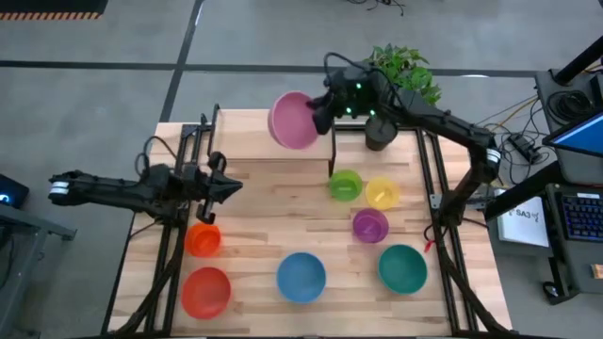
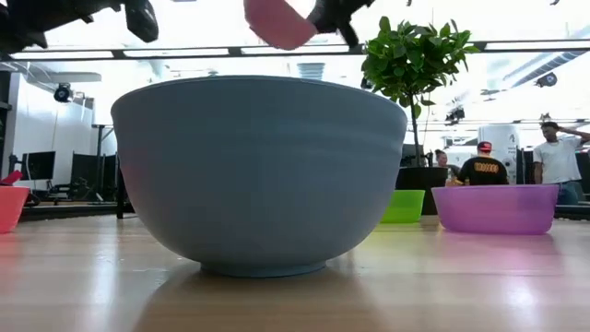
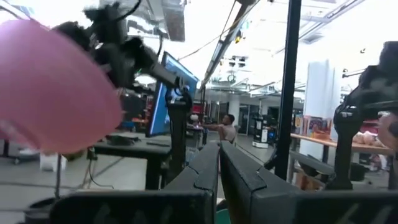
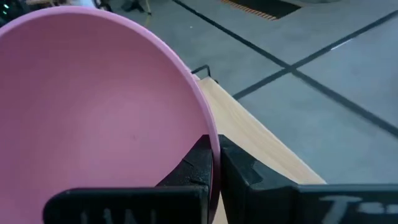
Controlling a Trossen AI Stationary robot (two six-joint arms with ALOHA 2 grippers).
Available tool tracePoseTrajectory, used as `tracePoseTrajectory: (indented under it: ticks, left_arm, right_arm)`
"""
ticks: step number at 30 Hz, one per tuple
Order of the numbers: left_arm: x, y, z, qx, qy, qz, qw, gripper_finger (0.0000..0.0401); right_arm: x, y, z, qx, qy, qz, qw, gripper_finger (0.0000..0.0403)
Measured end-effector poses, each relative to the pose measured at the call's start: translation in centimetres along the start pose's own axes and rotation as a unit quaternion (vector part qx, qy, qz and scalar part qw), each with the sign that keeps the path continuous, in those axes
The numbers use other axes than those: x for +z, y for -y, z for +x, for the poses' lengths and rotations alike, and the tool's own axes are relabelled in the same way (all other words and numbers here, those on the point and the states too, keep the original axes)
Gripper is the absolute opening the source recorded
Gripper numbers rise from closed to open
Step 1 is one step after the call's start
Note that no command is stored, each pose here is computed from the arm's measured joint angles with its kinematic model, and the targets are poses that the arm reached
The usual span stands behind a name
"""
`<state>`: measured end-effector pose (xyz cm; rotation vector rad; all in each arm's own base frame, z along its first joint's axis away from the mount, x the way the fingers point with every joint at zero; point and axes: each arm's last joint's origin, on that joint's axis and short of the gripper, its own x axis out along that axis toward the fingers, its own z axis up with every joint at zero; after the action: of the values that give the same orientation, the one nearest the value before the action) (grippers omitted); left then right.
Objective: Place and stack bowls onto a shelf
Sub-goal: Put the big pink bowl on the shelf
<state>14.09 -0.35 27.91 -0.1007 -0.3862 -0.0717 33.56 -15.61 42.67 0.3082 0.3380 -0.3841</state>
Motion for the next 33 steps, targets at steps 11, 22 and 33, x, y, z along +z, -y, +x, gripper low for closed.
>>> tracePoseTrajectory:
  ticks: [11, 22, 33]
  left_arm:
    - [0.7, 0.1, -1.9, 0.002, -0.022, 0.009, 1.0, 0.0]
    - [1.3, 0.2, -2.5, 0.001, 0.0, 0.024, 1.0, 0.0]
    - [2.3, 0.4, -3.4, -0.001, 0.03, 0.054, 0.998, 0.0]
  right_arm:
    - [0.0, 2.0, 8.7, 0.032, -0.044, 0.012, 0.998, 0.0009]
    - [-1.1, 2.4, 13.5, 0.055, -0.089, 0.032, 0.994, 0.0009]
    - [-2.4, 3.6, 13.0, -0.048, -0.151, 0.045, 0.986, 0.0009]
